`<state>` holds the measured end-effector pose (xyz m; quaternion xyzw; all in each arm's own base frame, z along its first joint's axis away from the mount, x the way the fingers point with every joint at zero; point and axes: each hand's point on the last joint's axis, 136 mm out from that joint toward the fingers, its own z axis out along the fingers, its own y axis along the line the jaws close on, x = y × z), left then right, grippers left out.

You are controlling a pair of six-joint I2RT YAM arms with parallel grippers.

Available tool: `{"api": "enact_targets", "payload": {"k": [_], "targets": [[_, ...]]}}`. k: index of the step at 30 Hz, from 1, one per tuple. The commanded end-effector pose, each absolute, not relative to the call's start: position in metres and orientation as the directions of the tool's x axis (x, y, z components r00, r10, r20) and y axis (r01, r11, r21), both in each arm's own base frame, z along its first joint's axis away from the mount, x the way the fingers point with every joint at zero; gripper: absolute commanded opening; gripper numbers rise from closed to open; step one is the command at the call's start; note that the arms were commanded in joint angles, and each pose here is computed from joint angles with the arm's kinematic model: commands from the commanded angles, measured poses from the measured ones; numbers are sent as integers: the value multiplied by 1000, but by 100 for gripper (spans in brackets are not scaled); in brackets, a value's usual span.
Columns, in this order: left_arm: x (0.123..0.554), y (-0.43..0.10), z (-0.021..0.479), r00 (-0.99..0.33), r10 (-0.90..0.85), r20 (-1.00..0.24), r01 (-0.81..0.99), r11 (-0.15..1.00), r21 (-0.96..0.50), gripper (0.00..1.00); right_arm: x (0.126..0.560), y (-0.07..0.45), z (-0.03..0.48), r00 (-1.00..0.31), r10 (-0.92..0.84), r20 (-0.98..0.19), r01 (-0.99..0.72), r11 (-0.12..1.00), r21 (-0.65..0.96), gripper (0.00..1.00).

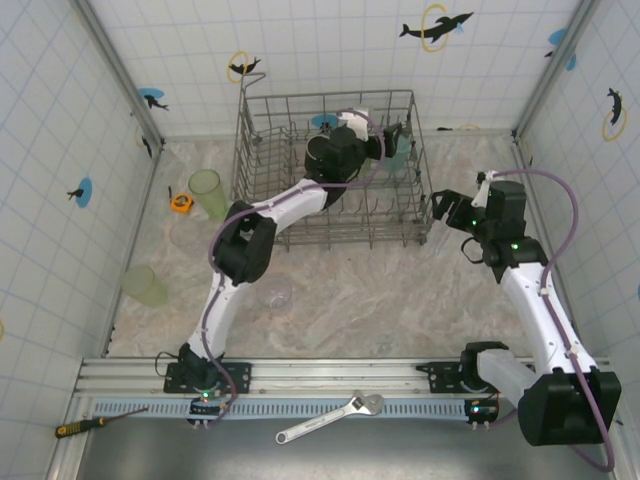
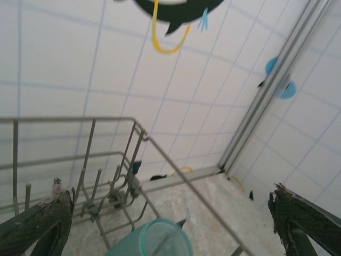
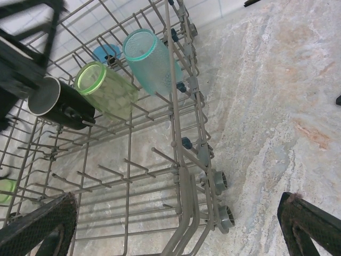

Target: Load the cups into the dish rack

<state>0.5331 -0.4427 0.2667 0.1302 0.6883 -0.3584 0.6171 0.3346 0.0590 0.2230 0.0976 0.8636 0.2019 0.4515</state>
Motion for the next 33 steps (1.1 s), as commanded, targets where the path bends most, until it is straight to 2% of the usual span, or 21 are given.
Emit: {"api": "enact_targets", "payload": {"k": [1, 6, 11, 19, 22, 30, 33], "targets": [[513, -426, 335, -146, -324, -935, 638, 691, -339, 98, 332, 60, 227, -559, 358, -748, -35, 891, 452, 100], [500, -381, 344, -182, -341, -922, 495, 779, -385, 98, 331, 63, 228, -565, 359, -743, -43, 886, 461, 100], [471, -328, 349, -152, -339, -928, 381, 846, -372, 97, 328, 60, 234, -543, 362, -758, -43, 889, 455, 100], [443, -244, 322, -195, -237, -952, 64, 965, -253, 98, 326, 62, 238, -530, 374, -761, -55, 880, 472, 100], [434, -212, 314, -222, -226, -949, -47, 974, -221, 98, 325, 64, 236, -534, 383, -754, -58, 873, 484, 100], [407, -154, 306, -313, -303, -900, -143, 952, -270, 98, 321, 67, 228, -547, 392, -739, -64, 861, 504, 100], [389, -125, 298, -320, -334, -887, -263, 930, -255, 98, 319, 68, 221, -555, 391, -734, -62, 861, 506, 100]]}}
